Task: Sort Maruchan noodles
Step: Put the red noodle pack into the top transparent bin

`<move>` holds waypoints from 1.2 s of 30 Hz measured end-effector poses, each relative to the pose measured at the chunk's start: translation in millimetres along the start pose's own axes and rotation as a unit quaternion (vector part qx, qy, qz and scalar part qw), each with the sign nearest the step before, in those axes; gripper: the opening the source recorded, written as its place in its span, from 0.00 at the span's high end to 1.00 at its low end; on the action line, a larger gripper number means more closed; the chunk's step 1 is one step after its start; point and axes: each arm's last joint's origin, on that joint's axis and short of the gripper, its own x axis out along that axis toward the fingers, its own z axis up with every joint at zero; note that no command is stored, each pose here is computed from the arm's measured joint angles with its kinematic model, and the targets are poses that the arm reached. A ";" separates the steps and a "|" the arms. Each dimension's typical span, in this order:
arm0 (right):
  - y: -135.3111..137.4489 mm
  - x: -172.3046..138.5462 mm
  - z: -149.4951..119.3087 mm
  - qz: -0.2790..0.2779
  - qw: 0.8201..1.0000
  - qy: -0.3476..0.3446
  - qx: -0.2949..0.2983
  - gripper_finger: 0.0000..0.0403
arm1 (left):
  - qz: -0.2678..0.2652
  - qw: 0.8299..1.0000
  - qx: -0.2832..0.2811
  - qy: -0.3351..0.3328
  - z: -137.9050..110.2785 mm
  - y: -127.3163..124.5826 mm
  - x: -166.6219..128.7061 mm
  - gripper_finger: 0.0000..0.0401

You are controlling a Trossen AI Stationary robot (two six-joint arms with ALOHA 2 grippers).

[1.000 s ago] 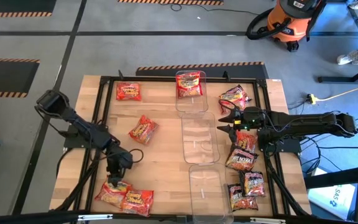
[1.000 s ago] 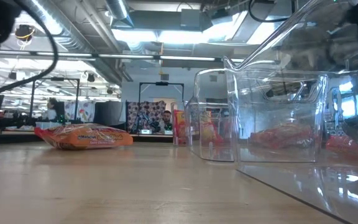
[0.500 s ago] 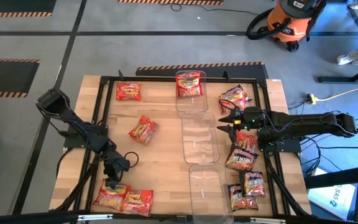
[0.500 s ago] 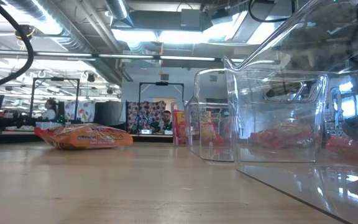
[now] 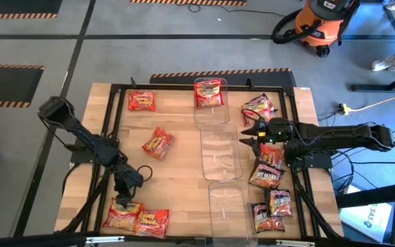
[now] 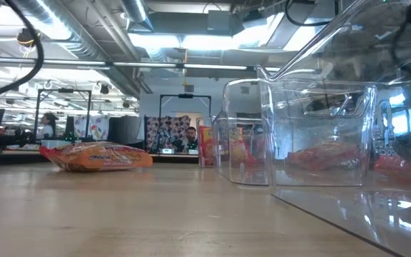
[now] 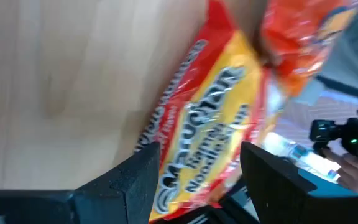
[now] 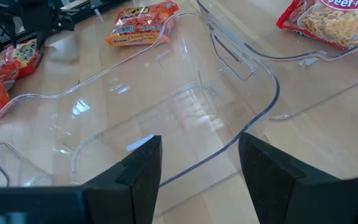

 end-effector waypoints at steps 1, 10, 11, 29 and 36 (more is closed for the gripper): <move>0.0 0.0 0.0 0.000 1.000 0.000 0.000 0.52 | 0.000 1.000 0.000 -0.007 -0.5 -0.4 -2.4 0.47; 0.0 0.0 0.1 0.000 1.000 0.000 0.000 0.52 | 0.058 0.997 0.035 -0.044 -10.0 4.3 -3.7 0.47; 0.0 0.0 0.1 0.000 1.000 0.000 0.000 0.52 | 0.057 0.997 0.040 -0.042 -10.2 3.7 -1.1 0.47; 0.0 0.0 -0.1 0.001 1.000 0.001 -0.002 0.52 | 0.001 0.999 0.015 0.032 -13.1 -4.9 35.5 0.47; 0.0 0.0 -0.2 0.001 1.000 0.001 -0.002 0.52 | -0.023 0.999 0.009 0.040 -15.2 -9.1 50.9 0.47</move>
